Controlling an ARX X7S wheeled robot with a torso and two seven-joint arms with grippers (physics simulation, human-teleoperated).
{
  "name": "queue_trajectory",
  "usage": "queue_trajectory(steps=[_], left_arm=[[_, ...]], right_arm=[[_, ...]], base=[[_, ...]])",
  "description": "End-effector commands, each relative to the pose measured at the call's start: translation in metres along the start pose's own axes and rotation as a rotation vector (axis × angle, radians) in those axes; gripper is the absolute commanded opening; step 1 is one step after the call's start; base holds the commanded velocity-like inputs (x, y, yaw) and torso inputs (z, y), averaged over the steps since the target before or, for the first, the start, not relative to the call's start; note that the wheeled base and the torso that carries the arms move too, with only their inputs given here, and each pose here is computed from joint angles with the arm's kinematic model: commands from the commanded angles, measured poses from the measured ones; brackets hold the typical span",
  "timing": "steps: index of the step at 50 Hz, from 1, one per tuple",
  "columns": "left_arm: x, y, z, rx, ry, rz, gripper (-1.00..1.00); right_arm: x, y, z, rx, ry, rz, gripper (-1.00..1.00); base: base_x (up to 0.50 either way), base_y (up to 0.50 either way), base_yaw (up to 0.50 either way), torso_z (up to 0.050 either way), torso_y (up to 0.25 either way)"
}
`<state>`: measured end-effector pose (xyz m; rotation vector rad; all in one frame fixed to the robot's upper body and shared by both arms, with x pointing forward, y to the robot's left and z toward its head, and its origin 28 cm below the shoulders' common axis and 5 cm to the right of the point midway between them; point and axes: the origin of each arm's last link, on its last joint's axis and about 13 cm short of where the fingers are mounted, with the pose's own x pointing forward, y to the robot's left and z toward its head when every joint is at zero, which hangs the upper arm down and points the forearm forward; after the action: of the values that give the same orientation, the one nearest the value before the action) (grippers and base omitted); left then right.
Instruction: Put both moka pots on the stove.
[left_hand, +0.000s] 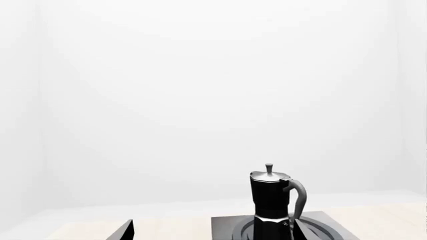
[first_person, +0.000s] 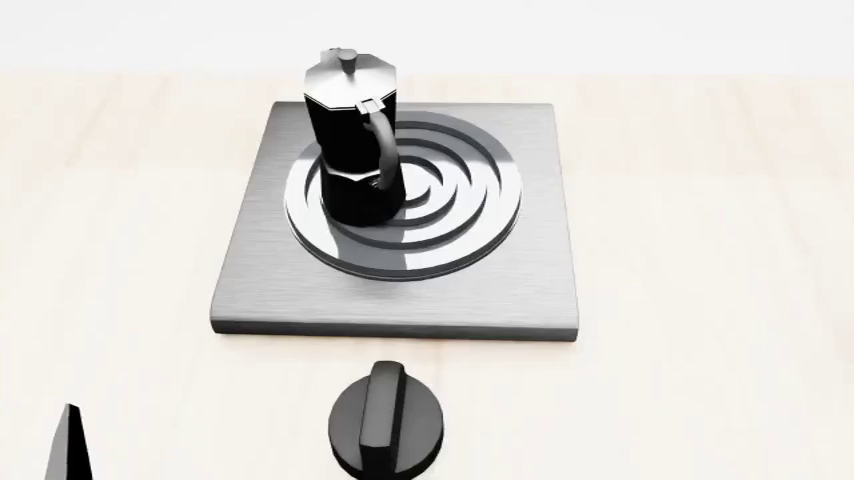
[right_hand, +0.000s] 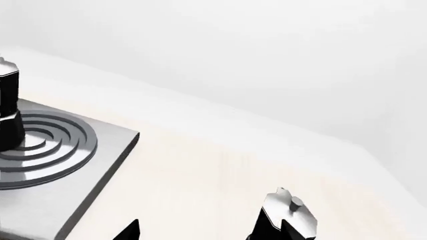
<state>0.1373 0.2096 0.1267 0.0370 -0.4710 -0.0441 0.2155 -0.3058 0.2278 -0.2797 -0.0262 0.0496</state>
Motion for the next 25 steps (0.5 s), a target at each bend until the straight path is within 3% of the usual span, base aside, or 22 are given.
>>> queue_trajectory(steps=[1,25], left_arm=[[0.000,-0.001,-0.001,-0.002,0.002,-0.003,1.00],[0.001,0.000,-0.001,0.000,0.002,0.005,1.00]], right_arm=[[0.001,-0.019,-0.001,0.019,0.054,-0.078,1.00],[0.029,-0.038,0.002,0.050,0.155,-0.136,1.00]], base=[[0.00,0.00,0.00,0.000,0.000],[0.00,0.00,0.00,0.000,0.000]])
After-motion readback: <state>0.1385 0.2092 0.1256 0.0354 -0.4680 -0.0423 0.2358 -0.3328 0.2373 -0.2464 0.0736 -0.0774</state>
